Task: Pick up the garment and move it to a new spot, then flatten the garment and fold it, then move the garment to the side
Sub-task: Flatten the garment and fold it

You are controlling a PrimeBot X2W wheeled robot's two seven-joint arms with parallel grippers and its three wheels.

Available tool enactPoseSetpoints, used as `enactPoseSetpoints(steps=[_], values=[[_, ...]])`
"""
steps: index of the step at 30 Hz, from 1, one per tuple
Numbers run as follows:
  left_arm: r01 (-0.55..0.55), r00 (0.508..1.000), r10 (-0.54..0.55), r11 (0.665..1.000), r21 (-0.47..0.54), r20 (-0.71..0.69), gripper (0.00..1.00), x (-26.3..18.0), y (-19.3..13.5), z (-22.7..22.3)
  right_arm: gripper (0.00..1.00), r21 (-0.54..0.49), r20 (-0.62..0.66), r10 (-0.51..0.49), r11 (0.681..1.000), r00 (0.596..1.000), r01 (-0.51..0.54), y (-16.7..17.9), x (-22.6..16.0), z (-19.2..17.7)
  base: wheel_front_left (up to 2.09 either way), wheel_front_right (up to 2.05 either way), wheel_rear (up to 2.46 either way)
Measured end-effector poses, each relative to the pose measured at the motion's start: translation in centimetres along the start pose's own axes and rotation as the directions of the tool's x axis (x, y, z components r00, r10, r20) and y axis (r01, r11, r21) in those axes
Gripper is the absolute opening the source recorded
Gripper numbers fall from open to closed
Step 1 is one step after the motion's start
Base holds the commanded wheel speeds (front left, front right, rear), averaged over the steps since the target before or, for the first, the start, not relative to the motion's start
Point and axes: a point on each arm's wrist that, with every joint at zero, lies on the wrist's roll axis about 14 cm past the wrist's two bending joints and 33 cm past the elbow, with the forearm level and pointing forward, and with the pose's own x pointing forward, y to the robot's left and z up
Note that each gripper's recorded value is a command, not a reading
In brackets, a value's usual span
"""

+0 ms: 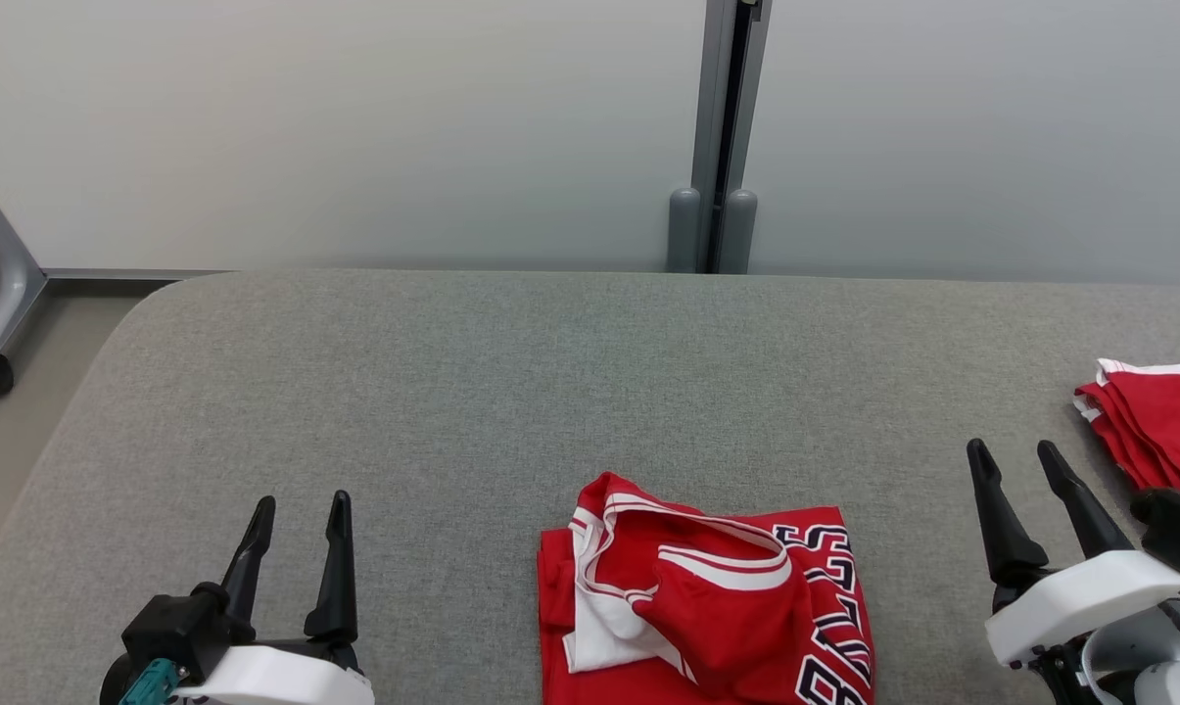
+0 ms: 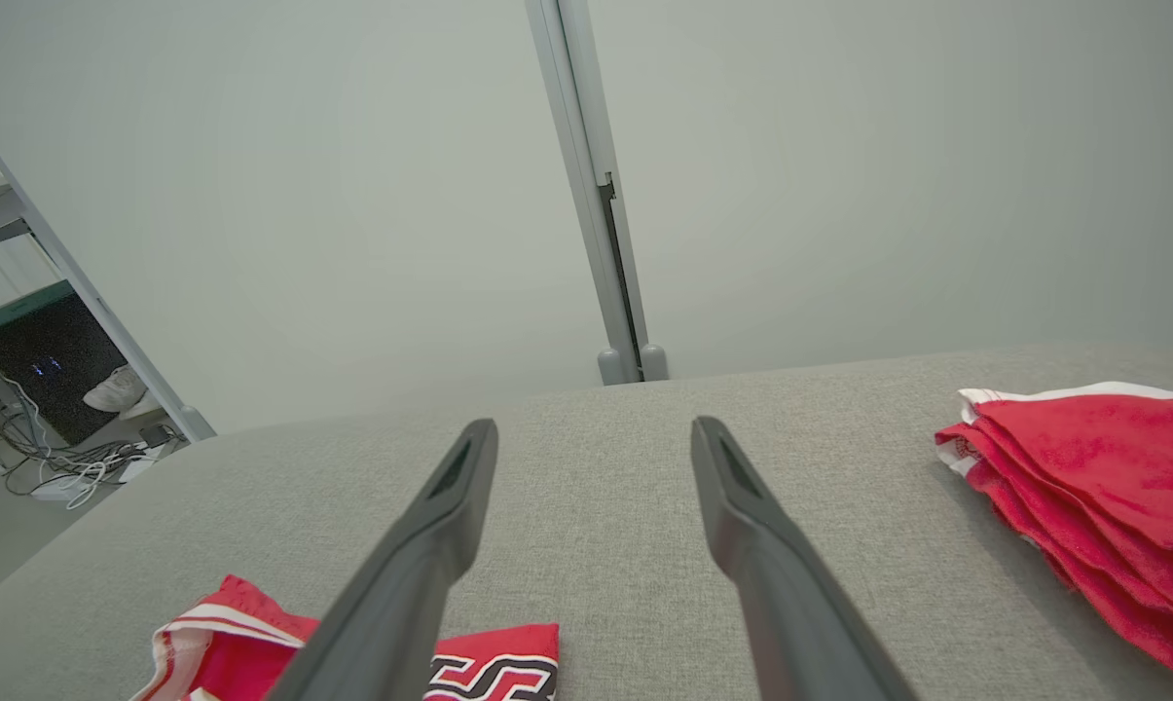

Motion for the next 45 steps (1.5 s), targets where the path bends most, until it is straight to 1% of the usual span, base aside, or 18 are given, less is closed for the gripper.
enactPoseSetpoints(steps=[3,4,5,6,9,13,17,19,21,25,29,31,33,36,40,43,44,45], values=[[0.000,1.000,0.000,1.000,0.001,-0.001,1.00,0.0,0.0,0.0,1.00,-0.011,-0.032,-0.010,1.000,0.999,0.010,-0.1,0.0,-1.2,0.00,0.00,0.00],[0.003,1.000,-0.003,1.000,0.000,-0.002,1.00,0.0,0.0,-0.1,0.80,-0.011,-0.046,-0.010,1.000,0.999,0.010,-0.1,0.1,-1.7,0.00,0.00,0.00],[0.003,1.000,-0.003,1.000,0.000,-0.002,1.00,0.0,0.0,-0.1,0.32,-0.011,-0.046,-0.010,1.000,0.999,0.010,-0.1,0.1,-1.7,0.00,0.00,0.00],[0.002,1.000,-0.002,1.000,0.000,-0.002,1.00,-0.1,0.0,-0.1,0.00,-0.009,-0.061,-0.008,1.000,0.998,0.008,0.0,0.2,-2.2,0.00,0.00,0.00],[-0.008,1.000,0.008,1.000,0.004,0.002,1.00,-0.3,0.4,0.1,0.00,-0.001,-0.162,0.011,1.000,0.987,-0.012,0.8,0.5,-5.0,0.00,0.00,0.00],[-0.045,0.999,0.045,0.999,0.009,0.008,1.00,-1.1,1.6,0.3,0.00,0.037,-0.308,0.044,0.999,0.950,-0.034,2.4,0.3,-9.3,0.00,0.00,0.00],[-0.094,0.995,0.093,0.995,0.018,0.019,1.00,-2.2,3.3,0.7,0.00,0.083,-0.391,0.140,0.990,0.910,-0.117,6.4,0.4,-12.2,0.00,0.00,0.00],[-0.114,0.993,0.114,0.993,0.019,0.025,1.00,-2.7,3.9,0.9,0.00,0.088,-0.423,0.188,0.982,0.886,-0.166,8.2,0.3,-13.4,0.00,0.00,0.00],[-0.134,0.991,0.133,0.991,0.019,0.031,1.00,-3.2,4.5,1.1,0.00,0.102,-0.452,0.251,0.968,0.856,-0.230,10.6,0.0,-14.4,0.00,0.00,0.00],[-0.168,0.985,0.167,0.986,0.021,0.042,1.00,-4.1,5.5,1.4,0.00,0.134,-0.485,0.381,0.922,0.787,-0.364,15.6,-0.9,-15.9,0.00,0.00,0.00],[-0.193,0.980,0.192,0.981,0.026,0.046,1.00,-4.8,6.4,1.6,0.00,0.161,-0.515,0.471,0.874,0.716,-0.459,19.0,-2.1,-17.0,0.00,0.00,0.00],[-0.198,0.979,0.196,0.980,0.027,0.048,1.00,-4.9,6.6,1.7,0.00,0.182,-0.505,0.507,0.853,0.698,-0.488,20.3,-2.4,-16.9,0.00,0.00,0.00],[-0.200,0.979,0.198,0.979,0.026,0.050,1.00,-5.0,6.7,1.8,0.00,0.191,-0.473,0.532,0.840,0.702,-0.508,21.2,-2.2,-16.2,0.00,0.00,0.00],[-0.195,0.980,0.193,0.981,0.026,0.053,1.00,-4.7,6.5,1.9,0.00,0.168,-0.402,0.544,0.835,0.737,-0.525,21.2,-0.9,-14.3,0.00,0.00,0.00],[-0.171,0.984,0.169,0.985,0.024,0.053,1.00,-4.0,5.7,1.8,0.00,0.111,-0.300,0.518,0.853,0.801,-0.510,19.1,0.9,-11.4,0.00,0.00,0.00],[-0.144,0.988,0.143,0.989,0.023,0.051,1.00,-3.4,4.8,1.8,0.00,0.054,-0.219,0.470,0.881,0.855,-0.470,16.4,2.3,-8.7,0.00,0.00,0.00],[-0.136,0.990,0.135,0.990,0.022,0.048,1.00,-3.2,4.5,1.7,0.15,0.042,-0.191,0.451,0.891,0.872,-0.451,15.4,2.6,-7.8,0.00,0.00,0.00],[-0.127,0.991,0.125,0.992,0.021,0.046,1.00,-3.0,4.2,1.6,0.75,0.029,-0.162,0.431,0.901,0.888,-0.432,14.5,2.9,-6.9,0.00,0.00,0.00]])
